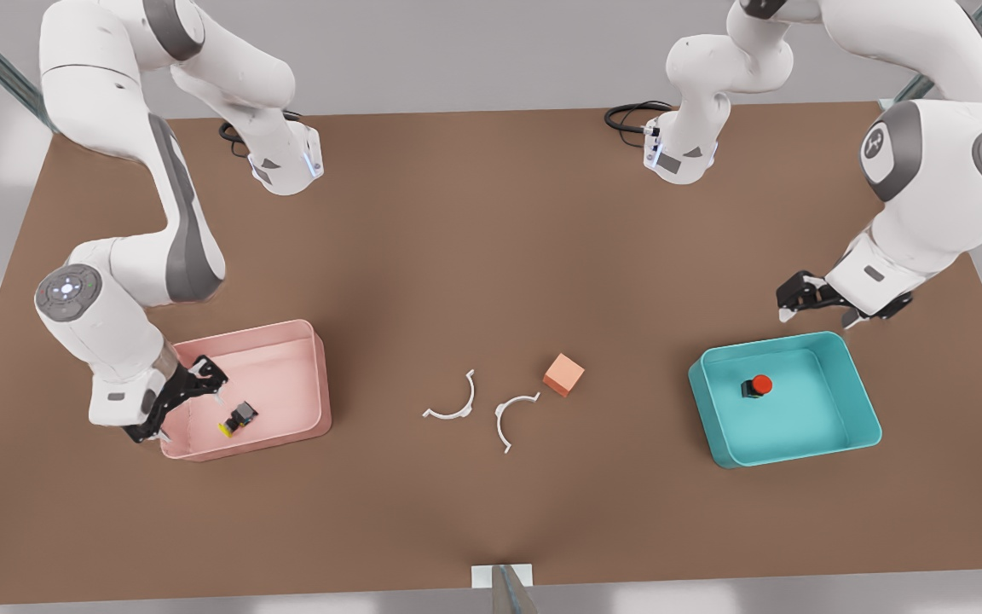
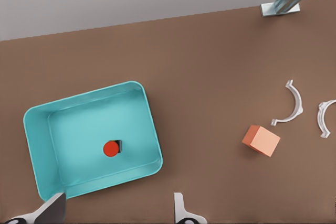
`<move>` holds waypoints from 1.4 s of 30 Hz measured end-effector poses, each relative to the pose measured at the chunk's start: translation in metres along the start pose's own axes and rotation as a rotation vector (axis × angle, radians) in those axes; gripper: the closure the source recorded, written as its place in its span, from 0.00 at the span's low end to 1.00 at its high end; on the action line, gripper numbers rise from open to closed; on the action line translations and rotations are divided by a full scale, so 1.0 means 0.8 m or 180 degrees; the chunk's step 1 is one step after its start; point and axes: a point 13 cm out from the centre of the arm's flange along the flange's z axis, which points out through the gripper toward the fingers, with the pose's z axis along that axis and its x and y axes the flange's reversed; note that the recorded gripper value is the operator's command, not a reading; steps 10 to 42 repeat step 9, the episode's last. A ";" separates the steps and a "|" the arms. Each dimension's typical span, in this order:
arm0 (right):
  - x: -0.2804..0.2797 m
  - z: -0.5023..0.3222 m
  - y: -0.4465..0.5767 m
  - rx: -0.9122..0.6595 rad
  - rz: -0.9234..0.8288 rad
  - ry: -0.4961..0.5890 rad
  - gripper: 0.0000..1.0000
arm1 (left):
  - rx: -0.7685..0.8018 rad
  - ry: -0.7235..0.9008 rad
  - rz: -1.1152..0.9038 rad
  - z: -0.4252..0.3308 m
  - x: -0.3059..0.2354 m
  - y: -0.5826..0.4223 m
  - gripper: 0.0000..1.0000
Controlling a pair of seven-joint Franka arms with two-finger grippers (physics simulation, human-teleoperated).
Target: Place the red button in the blue storage box with the left arm, and place the yellow button in the pink storage box with the right arm
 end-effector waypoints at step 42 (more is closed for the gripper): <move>0.071 -0.098 -0.011 -0.0371 0.1297 0.0575 0.00 | -0.0001 0.0287 -0.0045 0.011 0.025 -0.004 0.00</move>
